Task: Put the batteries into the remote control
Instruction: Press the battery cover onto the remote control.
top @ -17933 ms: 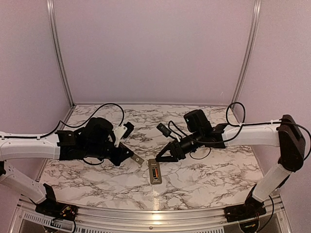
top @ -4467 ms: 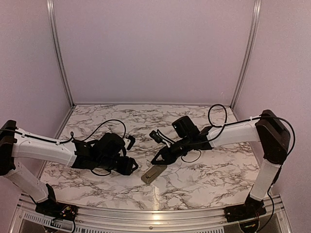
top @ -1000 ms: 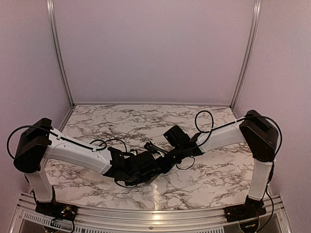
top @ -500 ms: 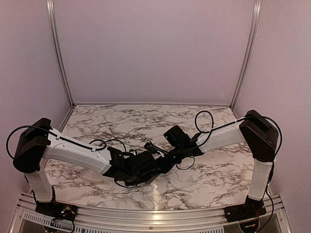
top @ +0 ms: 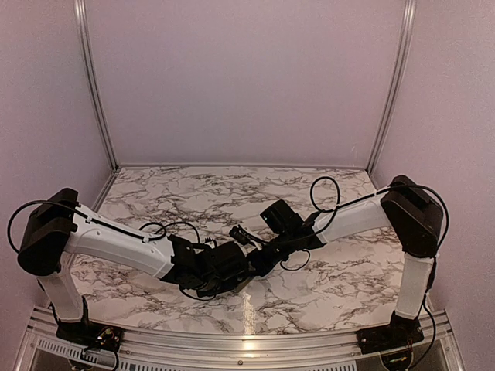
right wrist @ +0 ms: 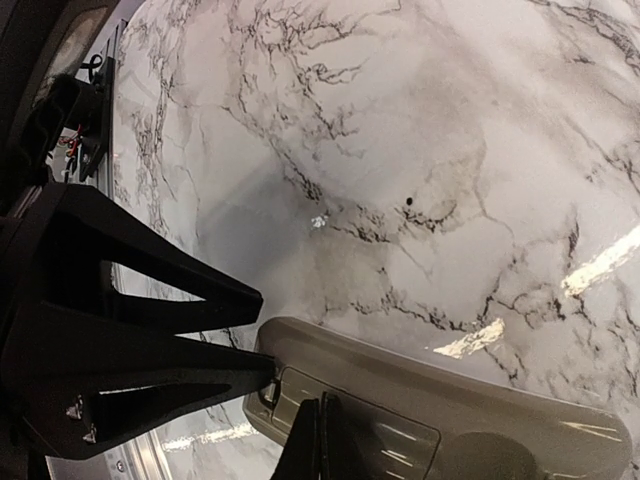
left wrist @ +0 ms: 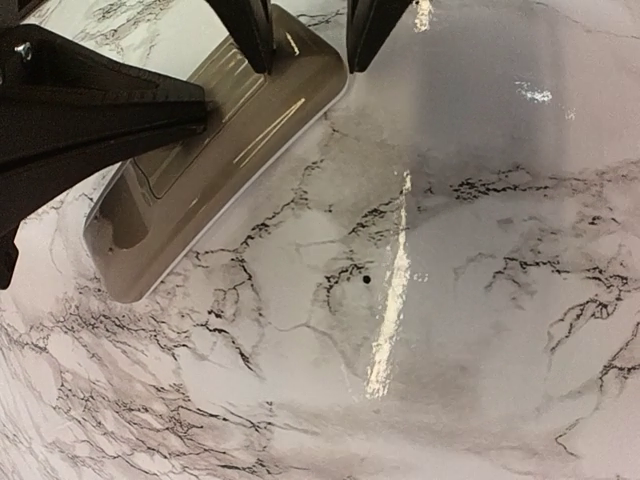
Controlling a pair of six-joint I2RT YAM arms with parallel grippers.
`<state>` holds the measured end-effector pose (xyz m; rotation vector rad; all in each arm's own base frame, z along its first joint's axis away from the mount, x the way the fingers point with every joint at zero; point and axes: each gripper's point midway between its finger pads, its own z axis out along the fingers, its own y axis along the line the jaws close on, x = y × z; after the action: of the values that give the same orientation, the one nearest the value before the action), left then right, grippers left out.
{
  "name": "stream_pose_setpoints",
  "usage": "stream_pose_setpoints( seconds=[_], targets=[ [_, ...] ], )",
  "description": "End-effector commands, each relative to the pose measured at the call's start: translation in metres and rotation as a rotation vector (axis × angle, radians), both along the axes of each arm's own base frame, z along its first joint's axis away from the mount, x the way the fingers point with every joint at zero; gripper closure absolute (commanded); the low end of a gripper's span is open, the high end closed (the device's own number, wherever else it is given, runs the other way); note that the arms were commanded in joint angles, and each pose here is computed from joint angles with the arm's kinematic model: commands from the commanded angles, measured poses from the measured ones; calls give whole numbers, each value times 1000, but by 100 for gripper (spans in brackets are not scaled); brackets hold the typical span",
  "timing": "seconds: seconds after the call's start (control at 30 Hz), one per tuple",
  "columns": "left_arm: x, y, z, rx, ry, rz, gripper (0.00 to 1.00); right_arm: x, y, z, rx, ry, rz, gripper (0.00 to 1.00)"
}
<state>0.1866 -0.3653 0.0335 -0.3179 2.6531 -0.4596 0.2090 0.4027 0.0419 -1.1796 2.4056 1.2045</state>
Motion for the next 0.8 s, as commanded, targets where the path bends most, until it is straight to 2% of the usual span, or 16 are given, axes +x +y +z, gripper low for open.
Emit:
stream_pose_setpoints(
  seconds=[0.0, 0.07, 0.27, 0.77],
  targets=[
    [-6, 16, -3, 46, -2, -15, 66, -4, -21, -35, -125, 33, -38, 100],
    [-4, 13, 2, 34, -14, -10, 62, -4, -21, -36, -127, 35, -38, 100],
    [-6, 3, 1, 14, 8, -4, 57, -4, -22, -36, -127, 37, -40, 100],
    [-2, -10, 1, -32, 6, 21, 56, -5, -23, -38, -129, 39, -39, 100]
  ],
)
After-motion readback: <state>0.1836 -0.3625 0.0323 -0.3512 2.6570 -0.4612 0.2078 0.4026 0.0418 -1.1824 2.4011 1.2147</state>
